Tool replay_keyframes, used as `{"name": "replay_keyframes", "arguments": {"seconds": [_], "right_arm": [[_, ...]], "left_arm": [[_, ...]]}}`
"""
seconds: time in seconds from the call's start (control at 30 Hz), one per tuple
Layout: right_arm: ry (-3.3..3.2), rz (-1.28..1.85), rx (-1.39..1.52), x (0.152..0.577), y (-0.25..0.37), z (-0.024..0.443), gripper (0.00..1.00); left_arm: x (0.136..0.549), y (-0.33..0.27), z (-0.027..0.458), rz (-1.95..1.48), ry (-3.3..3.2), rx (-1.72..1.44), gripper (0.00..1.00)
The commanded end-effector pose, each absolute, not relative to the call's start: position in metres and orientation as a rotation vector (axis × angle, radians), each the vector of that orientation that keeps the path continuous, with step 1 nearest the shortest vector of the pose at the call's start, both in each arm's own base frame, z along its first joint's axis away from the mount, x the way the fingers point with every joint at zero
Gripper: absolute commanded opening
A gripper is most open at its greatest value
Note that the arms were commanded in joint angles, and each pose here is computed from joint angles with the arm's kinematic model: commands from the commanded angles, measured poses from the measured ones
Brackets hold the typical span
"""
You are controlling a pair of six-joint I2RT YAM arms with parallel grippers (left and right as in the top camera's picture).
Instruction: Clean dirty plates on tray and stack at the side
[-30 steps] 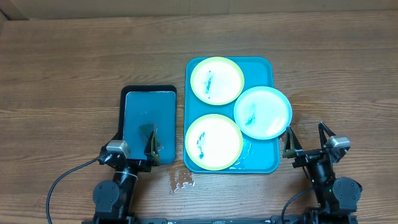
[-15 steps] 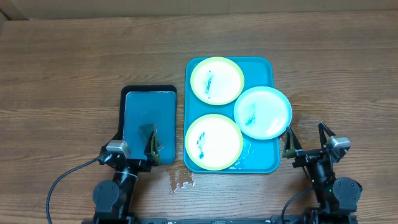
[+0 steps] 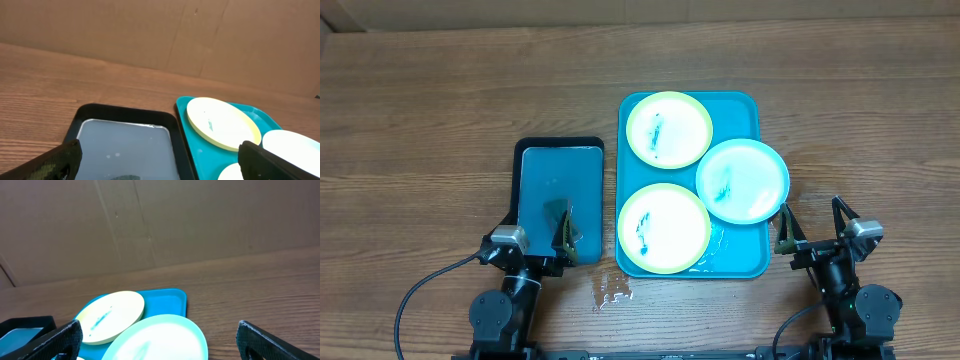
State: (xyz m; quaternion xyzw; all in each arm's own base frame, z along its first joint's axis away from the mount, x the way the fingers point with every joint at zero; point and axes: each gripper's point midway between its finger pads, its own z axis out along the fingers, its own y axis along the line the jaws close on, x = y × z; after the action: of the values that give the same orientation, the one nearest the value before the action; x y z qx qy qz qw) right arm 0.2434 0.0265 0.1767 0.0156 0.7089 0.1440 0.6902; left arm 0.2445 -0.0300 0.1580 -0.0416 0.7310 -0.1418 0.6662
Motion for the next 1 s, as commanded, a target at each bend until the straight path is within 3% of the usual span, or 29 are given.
{"name": "replay_keyframes", "arguments": {"seconds": [0.0, 0.77, 0.97], "right_arm": [[1.58, 0.311, 0.039, 0.244, 0.025, 0.175, 1.0], [1.558, 0.311, 0.033, 0.244, 0.025, 0.181, 1.0], [1.582, 0.431, 0.002, 0.24, 0.041, 0.177, 1.0]], "left_arm": [[0.244, -0.028, 0.158, -0.317, 1.647, -0.108, 1.0], [0.244, -0.028, 0.158, -0.317, 1.647, -0.108, 1.0], [0.244, -0.032, 0.158, -0.359, 1.647, -0.113, 1.0]]}}
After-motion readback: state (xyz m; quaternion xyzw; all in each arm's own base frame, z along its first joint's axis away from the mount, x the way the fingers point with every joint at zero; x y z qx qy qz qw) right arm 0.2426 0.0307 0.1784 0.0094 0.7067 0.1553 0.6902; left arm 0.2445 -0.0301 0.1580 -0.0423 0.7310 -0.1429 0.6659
